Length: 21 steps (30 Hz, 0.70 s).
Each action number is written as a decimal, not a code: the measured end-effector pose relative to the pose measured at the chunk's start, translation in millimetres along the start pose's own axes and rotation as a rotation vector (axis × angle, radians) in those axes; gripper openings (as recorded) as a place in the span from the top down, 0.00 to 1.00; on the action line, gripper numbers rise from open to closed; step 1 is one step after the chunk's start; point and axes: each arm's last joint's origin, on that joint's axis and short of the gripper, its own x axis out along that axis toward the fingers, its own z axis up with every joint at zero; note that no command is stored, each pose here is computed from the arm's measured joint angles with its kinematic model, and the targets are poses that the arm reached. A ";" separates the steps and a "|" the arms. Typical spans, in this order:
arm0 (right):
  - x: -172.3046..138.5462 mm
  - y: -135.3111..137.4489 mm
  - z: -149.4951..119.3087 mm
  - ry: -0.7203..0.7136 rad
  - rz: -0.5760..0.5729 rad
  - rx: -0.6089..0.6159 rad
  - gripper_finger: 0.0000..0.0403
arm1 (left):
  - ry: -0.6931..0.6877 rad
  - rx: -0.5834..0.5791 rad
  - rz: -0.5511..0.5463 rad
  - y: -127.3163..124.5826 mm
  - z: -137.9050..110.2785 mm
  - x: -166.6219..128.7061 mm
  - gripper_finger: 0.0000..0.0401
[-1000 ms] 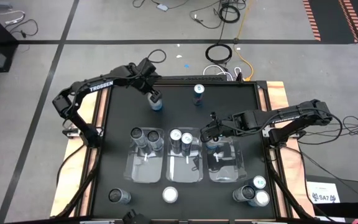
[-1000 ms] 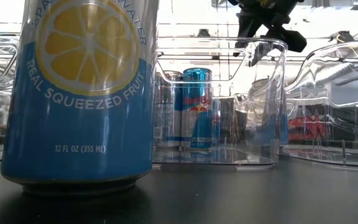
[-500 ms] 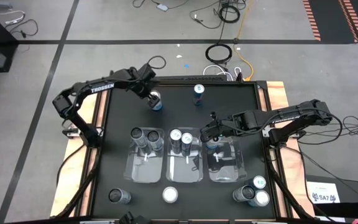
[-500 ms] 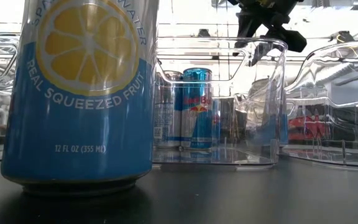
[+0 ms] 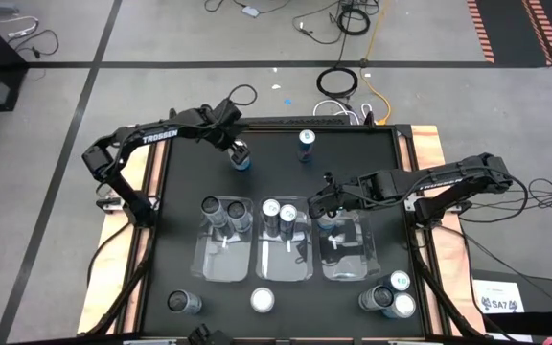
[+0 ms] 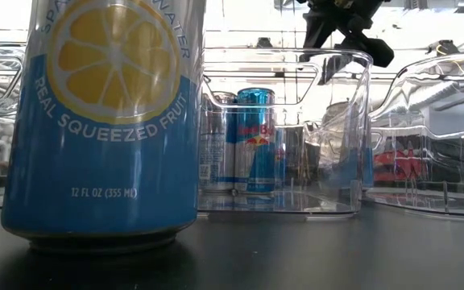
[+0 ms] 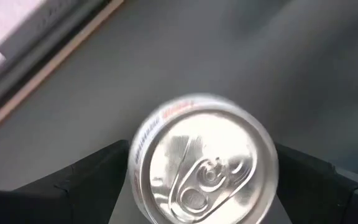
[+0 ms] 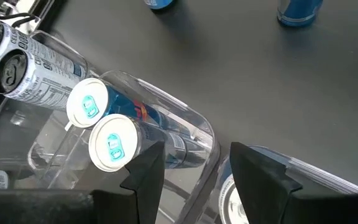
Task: Sort soda cans
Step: Move the top white and blue soda can to the bottom of the table
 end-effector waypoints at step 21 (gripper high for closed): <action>-0.2 1.5 0.0 -0.003 0.014 0.000 0.57 | 0.051 -0.018 -0.003 1.9 -1.7 14.3 0.21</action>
